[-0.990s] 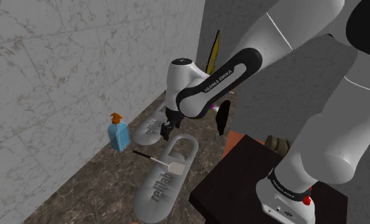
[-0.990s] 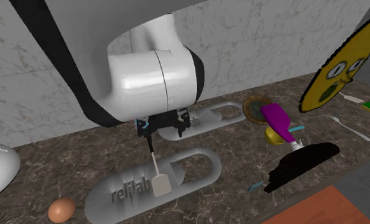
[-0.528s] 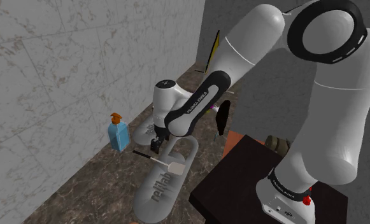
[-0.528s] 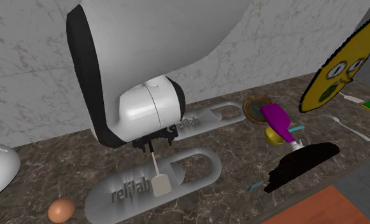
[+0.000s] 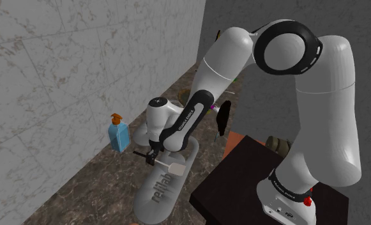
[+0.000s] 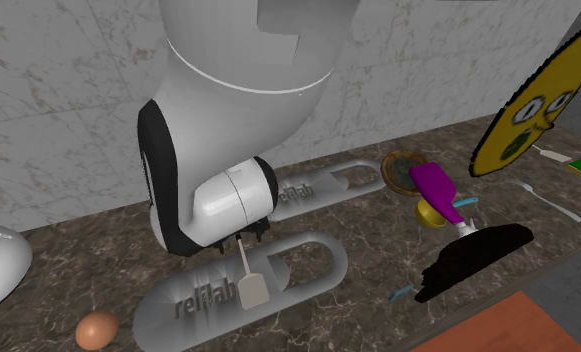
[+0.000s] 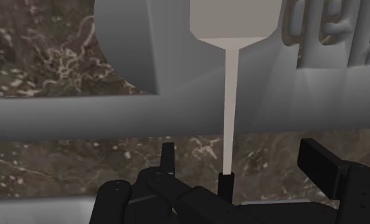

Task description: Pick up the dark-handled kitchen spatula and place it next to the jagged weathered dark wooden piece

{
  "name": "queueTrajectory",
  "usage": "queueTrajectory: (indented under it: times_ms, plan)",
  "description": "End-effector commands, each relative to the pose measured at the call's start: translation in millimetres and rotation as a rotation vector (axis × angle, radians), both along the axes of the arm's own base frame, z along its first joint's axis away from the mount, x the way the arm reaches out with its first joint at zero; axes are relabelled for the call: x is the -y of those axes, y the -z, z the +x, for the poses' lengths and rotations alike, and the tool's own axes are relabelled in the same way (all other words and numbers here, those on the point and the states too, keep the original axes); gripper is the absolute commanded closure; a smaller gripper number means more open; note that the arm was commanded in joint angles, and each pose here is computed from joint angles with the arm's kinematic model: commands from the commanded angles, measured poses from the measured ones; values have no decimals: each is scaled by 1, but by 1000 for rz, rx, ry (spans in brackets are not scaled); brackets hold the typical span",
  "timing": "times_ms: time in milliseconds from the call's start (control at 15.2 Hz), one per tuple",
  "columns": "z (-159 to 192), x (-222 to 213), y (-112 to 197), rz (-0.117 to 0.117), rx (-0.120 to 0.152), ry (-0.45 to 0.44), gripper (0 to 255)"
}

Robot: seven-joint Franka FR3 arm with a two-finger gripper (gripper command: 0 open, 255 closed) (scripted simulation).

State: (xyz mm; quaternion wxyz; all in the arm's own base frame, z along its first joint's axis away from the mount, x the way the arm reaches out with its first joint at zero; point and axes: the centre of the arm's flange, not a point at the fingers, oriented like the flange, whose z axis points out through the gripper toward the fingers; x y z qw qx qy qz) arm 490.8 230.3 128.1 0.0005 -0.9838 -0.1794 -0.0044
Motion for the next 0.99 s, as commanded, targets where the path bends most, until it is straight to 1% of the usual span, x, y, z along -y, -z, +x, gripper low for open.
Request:
queueTrajectory:
  times_ms: [0, 132, 660, 726, 924]
  plan:
    - [1, -1, 10, 0, 0, 0, 0]
    - [1, -1, 19, 0, 0, 0, 0]
    - [1, -1, 19, 0, 0, 0, 0]
    - [1, -1, 19, 0, 0, 0, 255]
    - [1, -1, 19, 0, 0, 0, 255]
